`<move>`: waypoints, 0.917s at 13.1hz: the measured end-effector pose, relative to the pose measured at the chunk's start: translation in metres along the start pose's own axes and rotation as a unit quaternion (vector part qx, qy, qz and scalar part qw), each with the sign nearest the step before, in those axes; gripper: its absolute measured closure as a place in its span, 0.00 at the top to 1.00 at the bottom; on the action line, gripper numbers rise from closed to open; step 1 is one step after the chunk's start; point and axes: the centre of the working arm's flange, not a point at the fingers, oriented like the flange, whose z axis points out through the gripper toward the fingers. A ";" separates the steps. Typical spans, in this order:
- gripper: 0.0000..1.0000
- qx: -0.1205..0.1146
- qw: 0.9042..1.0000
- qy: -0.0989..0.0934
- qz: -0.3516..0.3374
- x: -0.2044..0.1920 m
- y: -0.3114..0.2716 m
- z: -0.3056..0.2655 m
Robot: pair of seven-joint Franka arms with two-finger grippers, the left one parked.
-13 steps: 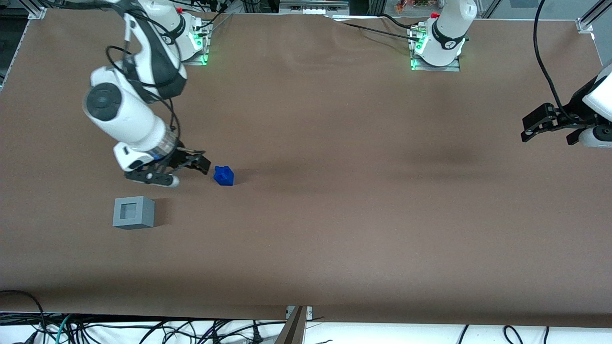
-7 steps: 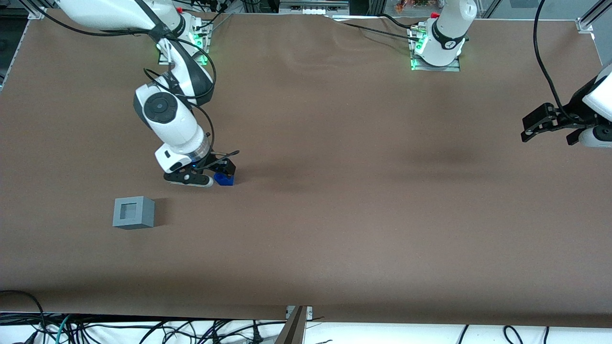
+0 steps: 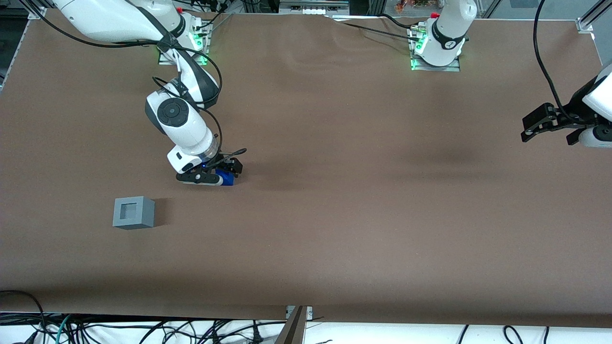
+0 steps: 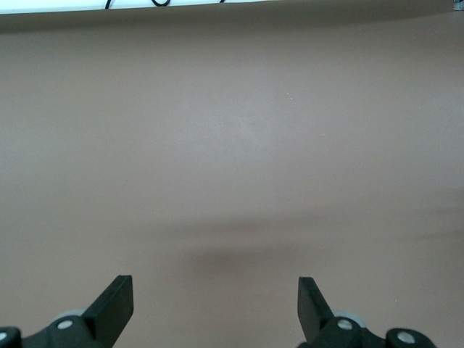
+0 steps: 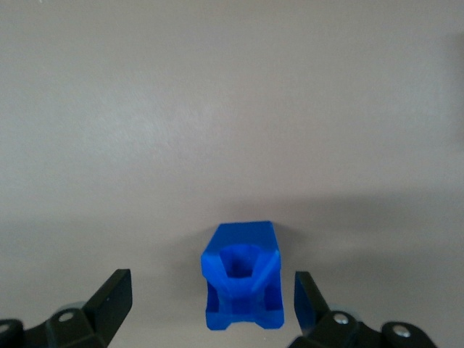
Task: Insert blue part into gray base with right arm
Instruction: 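Close the right gripper on the blue block and lift it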
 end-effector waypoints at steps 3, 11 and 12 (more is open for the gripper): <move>0.99 0.001 1.000 -0.001 0.005 -0.006 0.012 0.012; 0.78 0.003 1.000 -0.003 0.009 -0.006 0.017 0.020; 0.70 0.004 1.000 -0.004 0.009 -0.007 0.017 0.021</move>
